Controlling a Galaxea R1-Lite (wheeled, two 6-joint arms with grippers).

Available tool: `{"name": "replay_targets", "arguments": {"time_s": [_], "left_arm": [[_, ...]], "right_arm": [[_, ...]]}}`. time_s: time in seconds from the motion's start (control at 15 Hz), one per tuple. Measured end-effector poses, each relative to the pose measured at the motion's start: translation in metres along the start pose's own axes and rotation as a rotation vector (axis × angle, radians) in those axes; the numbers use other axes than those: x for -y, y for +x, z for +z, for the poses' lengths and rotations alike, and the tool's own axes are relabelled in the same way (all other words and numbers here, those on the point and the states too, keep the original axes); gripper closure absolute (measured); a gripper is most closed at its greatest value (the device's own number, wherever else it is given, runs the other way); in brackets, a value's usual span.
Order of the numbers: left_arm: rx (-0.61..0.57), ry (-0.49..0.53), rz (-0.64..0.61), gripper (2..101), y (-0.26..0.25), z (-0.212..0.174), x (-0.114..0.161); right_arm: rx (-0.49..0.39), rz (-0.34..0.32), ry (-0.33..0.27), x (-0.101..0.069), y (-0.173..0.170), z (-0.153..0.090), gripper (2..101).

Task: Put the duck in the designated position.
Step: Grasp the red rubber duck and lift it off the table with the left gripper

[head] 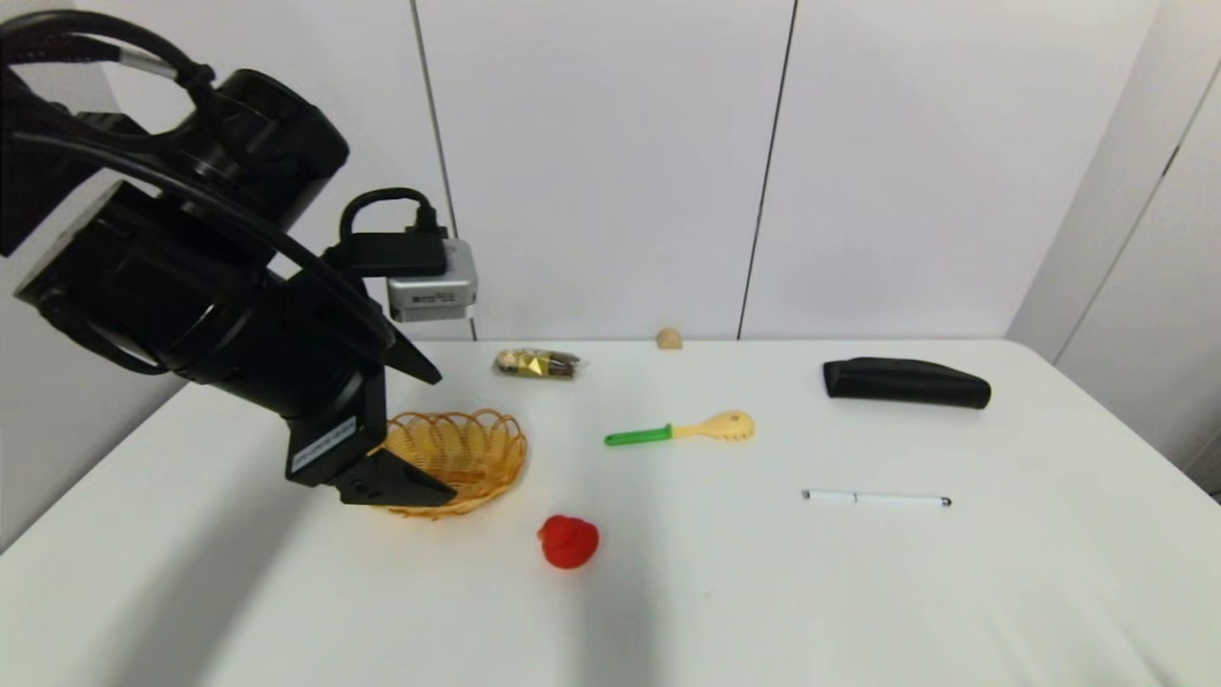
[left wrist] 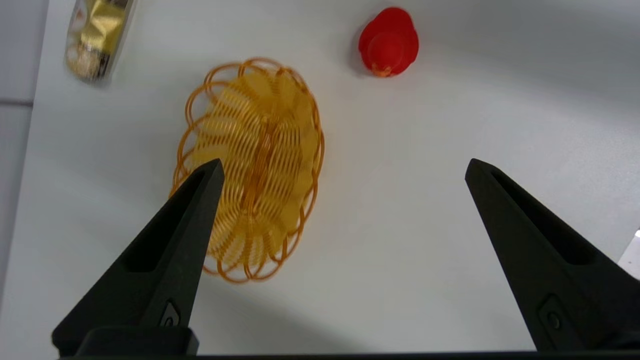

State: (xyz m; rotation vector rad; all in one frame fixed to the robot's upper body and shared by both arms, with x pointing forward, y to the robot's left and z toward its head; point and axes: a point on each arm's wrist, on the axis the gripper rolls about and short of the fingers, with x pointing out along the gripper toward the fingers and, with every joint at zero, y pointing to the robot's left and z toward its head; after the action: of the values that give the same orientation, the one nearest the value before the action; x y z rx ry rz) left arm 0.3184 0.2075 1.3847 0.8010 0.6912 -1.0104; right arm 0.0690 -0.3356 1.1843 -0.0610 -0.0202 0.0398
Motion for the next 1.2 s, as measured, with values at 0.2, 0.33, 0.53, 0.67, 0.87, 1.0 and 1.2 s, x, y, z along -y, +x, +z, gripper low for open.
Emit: {"name": "replay_targets", "arguments": {"time_s": [0.2, 0.33, 0.53, 0.67, 0.87, 1.0, 1.2], "left_arm": [[-0.003, 0.08, -0.057, 5.3, 0.021, 0.018, 0.004], [-0.015, 0.118, -0.108, 5.3, 0.041, 0.03, 0.011], [-0.045, 0.158, -0.187, 5.3, 0.074, 0.043, 0.021], [-0.06, 0.17, -0.243, 5.3, 0.094, 0.048, 0.025], [-0.089, 0.173, -0.286, 5.3, 0.116, 0.05, 0.027], [-0.112, 0.169, -0.304, 5.3, 0.128, 0.049, 0.027], [-0.142, 0.157, -0.317, 5.3, 0.141, 0.047, 0.026]], "right_arm": [[0.0, 0.0, 0.0, 0.0, 0.0, 0.0, 4.3], [0.0, 0.0, 0.0, 0.0, 0.0, 0.0, 4.3], [0.0, 0.0, 0.0, 0.0, 0.0, 0.0, 4.3], [0.0, 0.0, 0.0, 0.0, 0.0, 0.0, 4.3], [0.0, 0.0, 0.0, 0.0, 0.0, 0.0, 4.3], [0.0, 0.0, 0.0, 0.0, 0.0, 0.0, 4.3], [0.0, 0.0, 0.0, 0.0, 0.0, 0.0, 4.3]]}}
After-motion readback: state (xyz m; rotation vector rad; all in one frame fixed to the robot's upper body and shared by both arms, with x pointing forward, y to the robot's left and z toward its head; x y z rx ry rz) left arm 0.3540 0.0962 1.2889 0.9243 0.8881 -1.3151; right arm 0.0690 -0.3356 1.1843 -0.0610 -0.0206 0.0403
